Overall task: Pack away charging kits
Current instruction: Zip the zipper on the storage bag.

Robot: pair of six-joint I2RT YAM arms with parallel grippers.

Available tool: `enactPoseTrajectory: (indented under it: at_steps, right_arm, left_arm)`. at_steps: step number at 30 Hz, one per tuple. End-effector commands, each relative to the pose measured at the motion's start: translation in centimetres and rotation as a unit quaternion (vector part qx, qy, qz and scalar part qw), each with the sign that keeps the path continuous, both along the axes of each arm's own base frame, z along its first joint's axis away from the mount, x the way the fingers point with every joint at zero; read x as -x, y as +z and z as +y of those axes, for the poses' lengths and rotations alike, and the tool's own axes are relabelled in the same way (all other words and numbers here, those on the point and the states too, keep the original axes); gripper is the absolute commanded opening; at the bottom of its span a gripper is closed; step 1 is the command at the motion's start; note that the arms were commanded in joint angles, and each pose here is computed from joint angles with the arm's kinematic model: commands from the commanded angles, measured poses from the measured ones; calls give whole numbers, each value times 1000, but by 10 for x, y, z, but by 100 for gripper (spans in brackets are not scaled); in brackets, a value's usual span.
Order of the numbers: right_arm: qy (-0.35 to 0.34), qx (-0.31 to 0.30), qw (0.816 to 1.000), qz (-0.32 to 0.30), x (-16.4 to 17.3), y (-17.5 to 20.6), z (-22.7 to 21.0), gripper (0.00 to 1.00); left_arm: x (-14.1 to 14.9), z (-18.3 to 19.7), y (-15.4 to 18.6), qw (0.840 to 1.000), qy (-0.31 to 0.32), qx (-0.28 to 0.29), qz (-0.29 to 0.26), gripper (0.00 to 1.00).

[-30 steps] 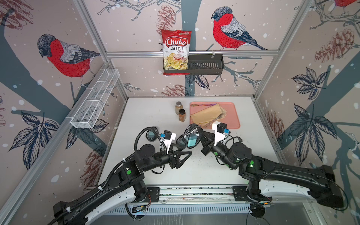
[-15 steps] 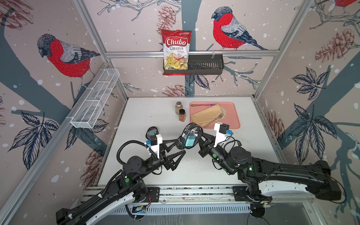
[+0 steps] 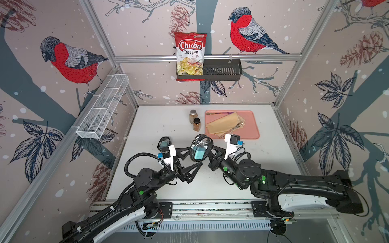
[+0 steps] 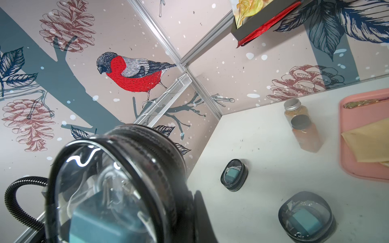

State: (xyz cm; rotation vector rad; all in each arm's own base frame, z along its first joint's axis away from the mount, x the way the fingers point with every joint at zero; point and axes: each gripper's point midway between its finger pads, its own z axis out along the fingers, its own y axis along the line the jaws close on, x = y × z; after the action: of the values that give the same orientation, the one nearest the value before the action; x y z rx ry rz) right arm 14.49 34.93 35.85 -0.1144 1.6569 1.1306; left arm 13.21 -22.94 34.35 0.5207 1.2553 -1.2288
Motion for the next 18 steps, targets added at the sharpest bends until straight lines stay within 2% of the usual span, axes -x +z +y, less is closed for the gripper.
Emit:
enactPoseTrajectory:
  at_steps: [1,7,11,16,18]
  right_arm:
    - [-1,-22,1000,8,0,8,2,0]
    - [4,-27,1000,13,1,6,6,0]
    - [14,-37,999,20,5,3,10,0]
    - [24,-40,999,23,11,1,17,0]
    - [26,-44,998,25,12,2,18,0]
  left_arm:
    - [7,4,25,999,-3,30,-41,96]
    - [4,8,34,998,8,46,-41,94]
    - [1,9,43,998,14,53,-38,79]
    - [-7,2,44,998,22,44,-29,76]
    - [-12,1,43,998,30,42,-21,71]
